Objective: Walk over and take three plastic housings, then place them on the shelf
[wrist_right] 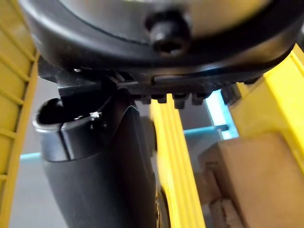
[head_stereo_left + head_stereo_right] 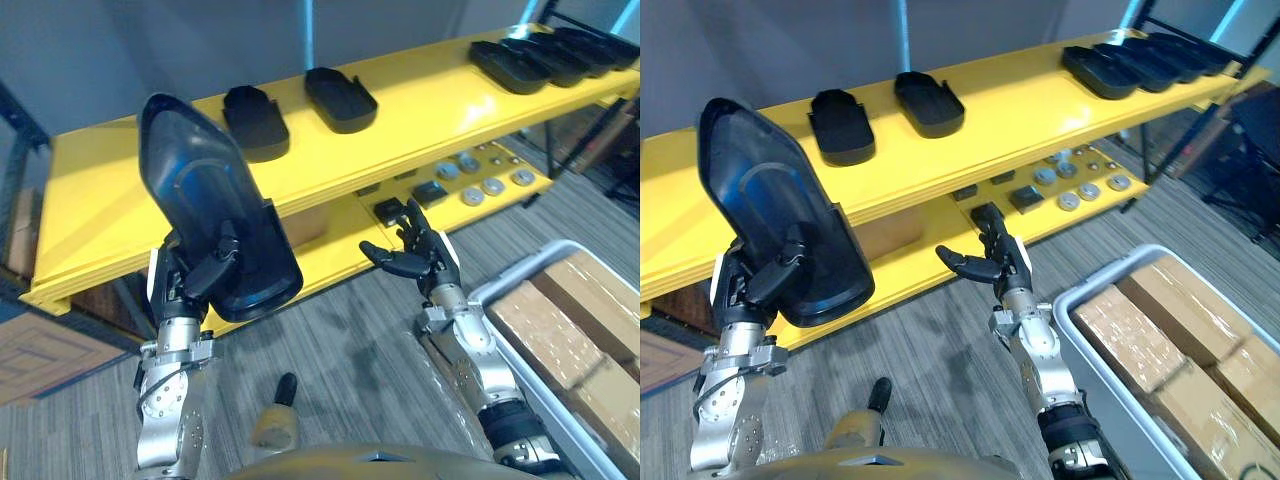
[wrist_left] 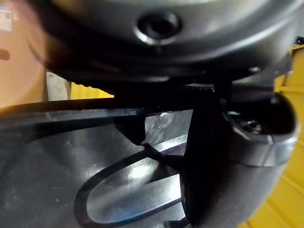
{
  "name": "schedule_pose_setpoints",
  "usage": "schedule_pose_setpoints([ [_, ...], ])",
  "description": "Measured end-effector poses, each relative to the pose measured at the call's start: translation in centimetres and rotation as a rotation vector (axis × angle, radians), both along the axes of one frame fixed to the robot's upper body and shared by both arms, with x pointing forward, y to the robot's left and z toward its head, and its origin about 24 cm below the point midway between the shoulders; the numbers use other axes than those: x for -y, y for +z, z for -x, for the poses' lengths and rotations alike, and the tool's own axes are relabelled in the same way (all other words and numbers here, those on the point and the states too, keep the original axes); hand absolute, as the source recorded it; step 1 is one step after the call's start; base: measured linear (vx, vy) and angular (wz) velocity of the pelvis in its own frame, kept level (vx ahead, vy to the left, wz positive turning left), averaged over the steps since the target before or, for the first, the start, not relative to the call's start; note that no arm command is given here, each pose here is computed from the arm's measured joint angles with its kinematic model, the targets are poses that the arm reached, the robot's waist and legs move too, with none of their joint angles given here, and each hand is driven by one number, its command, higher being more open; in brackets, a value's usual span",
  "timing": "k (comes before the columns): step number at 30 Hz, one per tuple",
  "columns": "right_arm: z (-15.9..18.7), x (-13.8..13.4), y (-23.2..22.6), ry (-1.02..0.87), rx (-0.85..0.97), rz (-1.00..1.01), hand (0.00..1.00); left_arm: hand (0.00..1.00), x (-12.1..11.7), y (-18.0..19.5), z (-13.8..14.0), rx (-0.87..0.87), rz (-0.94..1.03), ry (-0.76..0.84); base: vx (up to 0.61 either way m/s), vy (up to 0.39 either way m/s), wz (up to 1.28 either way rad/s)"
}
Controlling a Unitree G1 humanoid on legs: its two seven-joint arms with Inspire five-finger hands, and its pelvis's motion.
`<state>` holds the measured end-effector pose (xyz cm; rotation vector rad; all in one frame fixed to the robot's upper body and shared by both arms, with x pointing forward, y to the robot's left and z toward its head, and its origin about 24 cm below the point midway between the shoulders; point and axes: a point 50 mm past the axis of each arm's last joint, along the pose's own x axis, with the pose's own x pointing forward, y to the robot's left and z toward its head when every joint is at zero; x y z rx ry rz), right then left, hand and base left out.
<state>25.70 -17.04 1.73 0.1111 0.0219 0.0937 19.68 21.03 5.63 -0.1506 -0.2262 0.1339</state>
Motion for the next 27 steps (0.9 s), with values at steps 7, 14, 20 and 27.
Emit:
schedule_pose_setpoints([
  [7, -0.8, -0.6, 1.5, 0.042, 0.096, -0.014, 1.00, 0.00, 1.0, 0.1, -0.6, 0.005, 0.008, -0.027, -0.03, -0.022, -0.02],
  [14, -0.8, -0.7, 2.8, 0.070, 0.164, -0.019, 1.00, 0.00, 1.0, 0.1, -0.7, 0.004, 0.029, 0.012, -0.09, 0.004, -0.06],
  [20, -0.7, -0.7, 3.5, 0.051, 0.216, -0.031, 1.00, 0.00, 1.3, -0.2, -0.4, -0.004, 0.051, 0.037, -0.05, 0.095, 0.09],
  [27, 1.4, -2.2, 4.7, 0.023, 0.316, -0.096, 1.00, 0.00, -0.5, 0.6, 0.6, 0.013, -0.030, 0.069, 0.29, 0.216, 0.25],
])
